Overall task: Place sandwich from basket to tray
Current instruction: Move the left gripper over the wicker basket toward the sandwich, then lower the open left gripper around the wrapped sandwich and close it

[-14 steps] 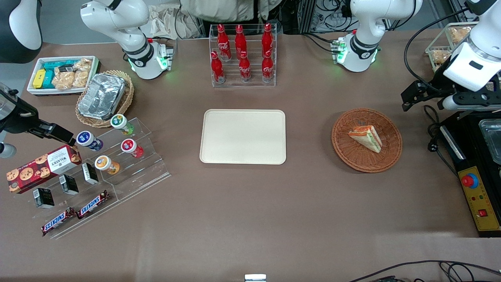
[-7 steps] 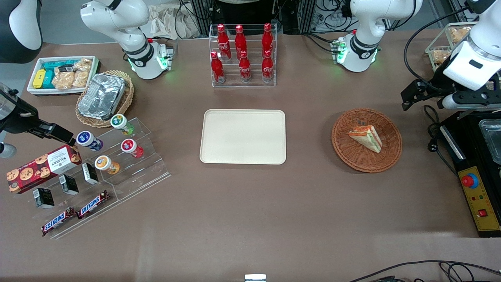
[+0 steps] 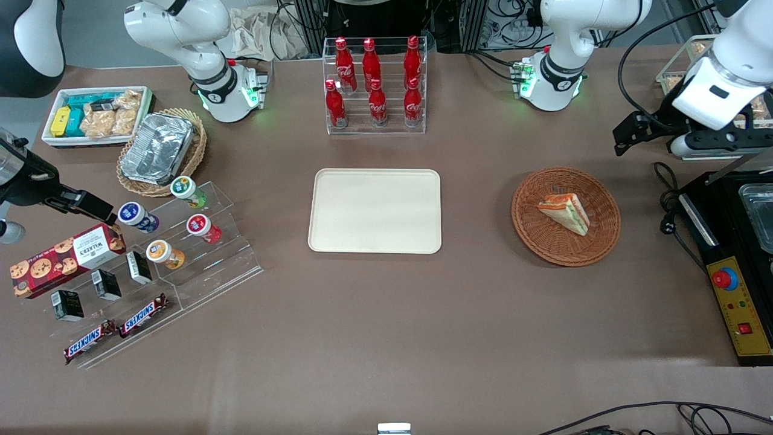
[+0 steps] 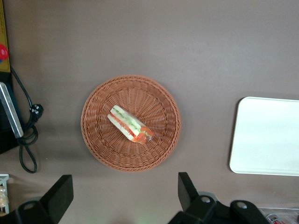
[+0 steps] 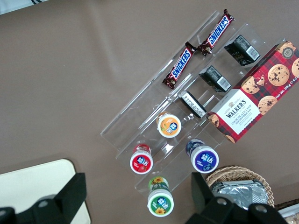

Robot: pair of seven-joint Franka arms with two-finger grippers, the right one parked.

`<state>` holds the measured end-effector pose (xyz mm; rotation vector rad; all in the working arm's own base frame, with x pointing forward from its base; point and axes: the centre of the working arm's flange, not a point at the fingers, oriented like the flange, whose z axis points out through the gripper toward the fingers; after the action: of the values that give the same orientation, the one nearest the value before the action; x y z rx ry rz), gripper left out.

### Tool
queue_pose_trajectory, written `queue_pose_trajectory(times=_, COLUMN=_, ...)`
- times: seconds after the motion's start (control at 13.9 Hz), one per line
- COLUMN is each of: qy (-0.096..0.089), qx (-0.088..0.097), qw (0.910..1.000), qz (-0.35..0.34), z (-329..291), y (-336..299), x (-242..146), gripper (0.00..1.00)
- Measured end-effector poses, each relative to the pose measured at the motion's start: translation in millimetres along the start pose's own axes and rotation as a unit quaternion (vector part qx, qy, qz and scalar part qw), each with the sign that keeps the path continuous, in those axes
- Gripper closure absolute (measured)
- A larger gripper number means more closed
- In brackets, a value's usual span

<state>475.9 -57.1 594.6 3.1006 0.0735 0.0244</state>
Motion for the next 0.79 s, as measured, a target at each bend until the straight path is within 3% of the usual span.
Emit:
queue_pose_trajectory(times=0.22, qy=0.011, qx=-0.002, qw=0.9995, qz=-0.030, z=51, y=-11, x=-21, gripper=0.00)
queue_pose_trajectory(times=0.43, qy=-0.002, qx=0.001, qw=0.9944, qz=-0.105, z=95, y=-16, x=-34, gripper=0.00)
queue_pose_trajectory(times=0.79, qy=-0.008, qx=0.004, qw=0.9802, qz=-0.198, z=159, y=-21, x=-49, gripper=0.02)
